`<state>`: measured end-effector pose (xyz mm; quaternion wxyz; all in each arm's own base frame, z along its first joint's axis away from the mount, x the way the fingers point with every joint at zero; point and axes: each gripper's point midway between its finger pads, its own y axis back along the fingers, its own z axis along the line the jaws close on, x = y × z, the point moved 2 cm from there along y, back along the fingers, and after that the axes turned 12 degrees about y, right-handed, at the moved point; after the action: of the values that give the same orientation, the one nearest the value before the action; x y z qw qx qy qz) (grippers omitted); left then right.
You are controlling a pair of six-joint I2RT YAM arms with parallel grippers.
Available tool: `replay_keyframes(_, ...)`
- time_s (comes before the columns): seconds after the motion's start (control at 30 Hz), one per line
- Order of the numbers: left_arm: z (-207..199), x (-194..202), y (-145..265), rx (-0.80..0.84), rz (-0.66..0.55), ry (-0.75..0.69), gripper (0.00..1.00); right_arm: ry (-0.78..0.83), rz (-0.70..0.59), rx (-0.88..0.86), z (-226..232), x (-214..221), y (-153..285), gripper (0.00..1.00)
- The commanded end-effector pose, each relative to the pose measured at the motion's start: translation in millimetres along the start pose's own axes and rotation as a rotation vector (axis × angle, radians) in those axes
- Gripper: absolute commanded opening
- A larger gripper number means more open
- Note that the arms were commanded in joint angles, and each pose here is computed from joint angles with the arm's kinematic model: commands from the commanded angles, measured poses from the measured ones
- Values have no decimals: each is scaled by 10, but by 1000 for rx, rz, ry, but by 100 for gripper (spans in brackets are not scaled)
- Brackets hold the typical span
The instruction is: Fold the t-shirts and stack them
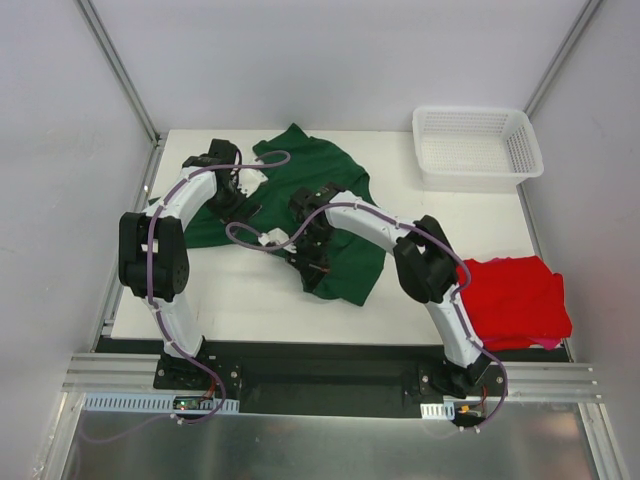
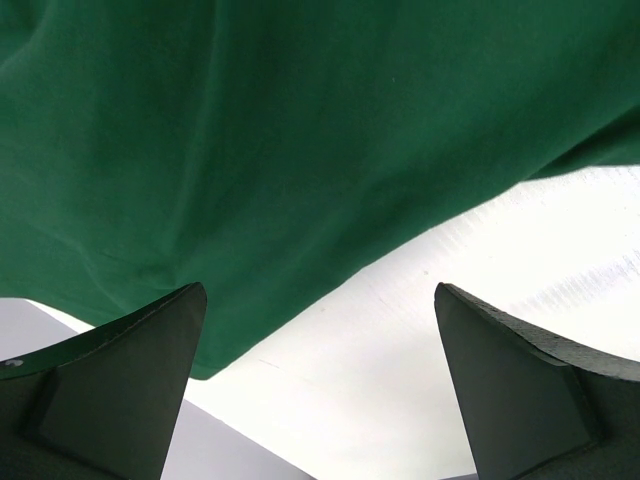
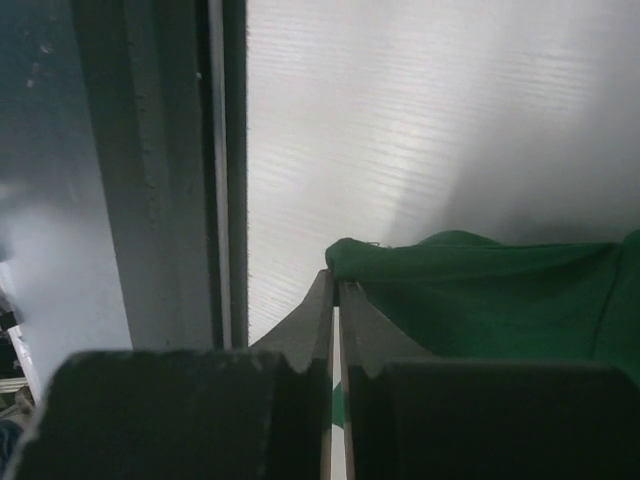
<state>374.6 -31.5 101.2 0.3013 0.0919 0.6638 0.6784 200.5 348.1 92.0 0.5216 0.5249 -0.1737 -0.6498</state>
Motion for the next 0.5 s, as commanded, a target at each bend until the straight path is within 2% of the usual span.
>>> replay_keyframes(0.0,28,-47,246,-23,-35,-11,99,-15,-117,-160,230,-196,-120,1)
replay_keyframes(0.17,39,-20,301,-35,-33,-29,99,-33,-180,-178,131,-408,-113,2)
replay_keyframes(0.23,43,-20,319,-34,-35,-29,99,-39,-193,-182,129,-462,-97,13)
replay_keyframes(0.27,41,-29,324,-34,-35,-32,99,-46,-192,-175,131,-477,-77,23)
replay_keyframes(0.37,49,-46,338,-37,-37,-26,99,-87,-170,-158,109,-382,10,29)
replay_keyframes(0.4,47,-51,339,-35,-38,-21,99,-99,-157,-143,104,-331,71,36)
replay_keyframes(0.47,63,-71,347,-39,-42,-14,99,-147,-177,-118,64,-238,257,42)
